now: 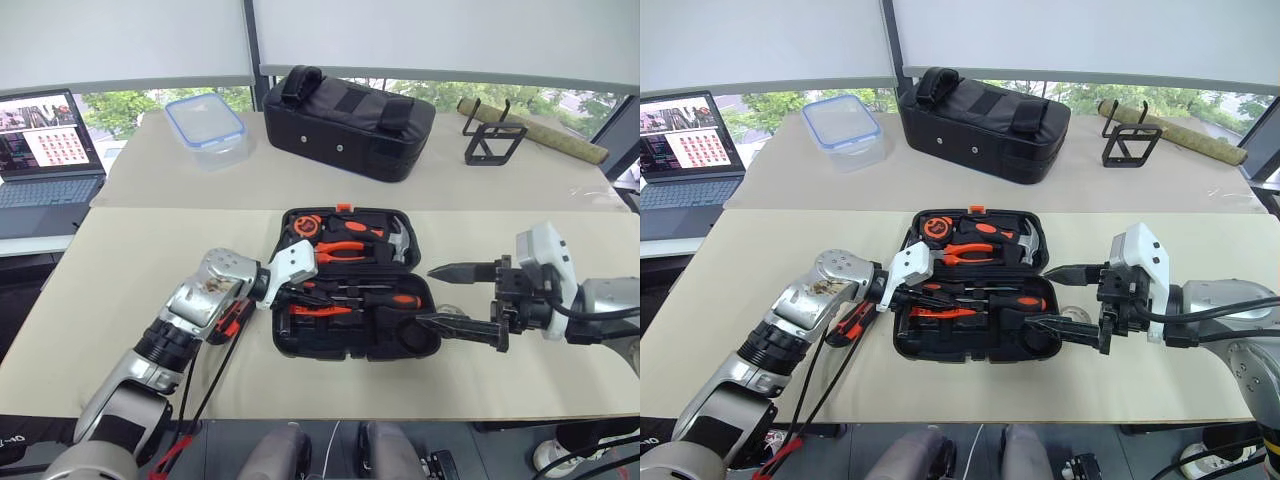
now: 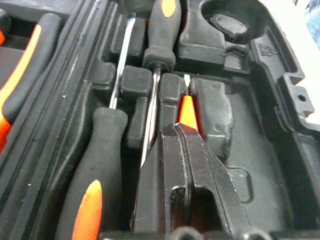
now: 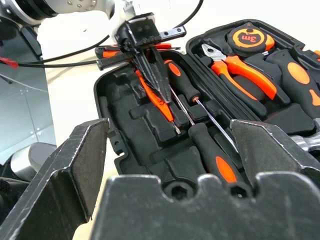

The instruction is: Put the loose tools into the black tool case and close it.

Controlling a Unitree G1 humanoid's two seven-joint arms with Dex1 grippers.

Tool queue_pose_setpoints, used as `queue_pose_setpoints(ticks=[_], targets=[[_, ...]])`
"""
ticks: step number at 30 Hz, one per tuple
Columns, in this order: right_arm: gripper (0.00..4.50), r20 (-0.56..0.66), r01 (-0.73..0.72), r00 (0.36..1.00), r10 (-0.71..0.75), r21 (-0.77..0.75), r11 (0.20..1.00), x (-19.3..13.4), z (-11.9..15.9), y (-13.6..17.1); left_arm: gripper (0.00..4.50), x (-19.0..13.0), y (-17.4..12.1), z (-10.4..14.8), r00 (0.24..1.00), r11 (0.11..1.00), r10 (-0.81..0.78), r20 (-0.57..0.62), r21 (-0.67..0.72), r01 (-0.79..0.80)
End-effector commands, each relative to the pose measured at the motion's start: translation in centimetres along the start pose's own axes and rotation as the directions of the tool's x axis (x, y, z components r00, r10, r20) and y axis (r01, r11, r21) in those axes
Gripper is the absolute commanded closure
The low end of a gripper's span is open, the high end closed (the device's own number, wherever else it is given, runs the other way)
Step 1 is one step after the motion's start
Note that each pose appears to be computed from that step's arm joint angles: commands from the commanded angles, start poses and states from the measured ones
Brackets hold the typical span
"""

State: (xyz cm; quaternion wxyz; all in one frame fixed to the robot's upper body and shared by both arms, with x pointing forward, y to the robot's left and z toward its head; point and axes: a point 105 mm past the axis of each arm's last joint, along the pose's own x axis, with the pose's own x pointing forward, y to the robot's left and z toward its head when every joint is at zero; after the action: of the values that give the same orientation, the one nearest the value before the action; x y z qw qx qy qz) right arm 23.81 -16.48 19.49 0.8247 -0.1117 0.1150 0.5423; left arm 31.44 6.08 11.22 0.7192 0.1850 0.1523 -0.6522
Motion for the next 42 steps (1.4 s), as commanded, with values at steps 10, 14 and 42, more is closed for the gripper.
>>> queue_pose_setpoints(ticks=[10, 14, 42], targets=[[0.0, 0.033, -0.002, 0.999, 0.003, -0.042, 0.999, -0.1, 1.8, -0.3, 3.42, -8.5, -0.4, 3.3, 0.967, 0.969, 0.225, 0.119, -0.128, -0.21], [0.0, 0.045, -0.054, 0.997, 0.058, -0.069, 0.996, 0.3, 2.8, 0.0, 1.86, -13.9, -0.9, -0.5, 0.884, 0.858, 0.46, -0.083, -0.217, -0.466], [0.0, 0.018, -0.14, 0.99, 0.142, -0.091, 0.986, 2.2, 1.6, 1.5, 0.58, -10.9, -3.4, -7.9, 0.701, 0.692, 0.474, -0.532, -0.267, -0.671]])
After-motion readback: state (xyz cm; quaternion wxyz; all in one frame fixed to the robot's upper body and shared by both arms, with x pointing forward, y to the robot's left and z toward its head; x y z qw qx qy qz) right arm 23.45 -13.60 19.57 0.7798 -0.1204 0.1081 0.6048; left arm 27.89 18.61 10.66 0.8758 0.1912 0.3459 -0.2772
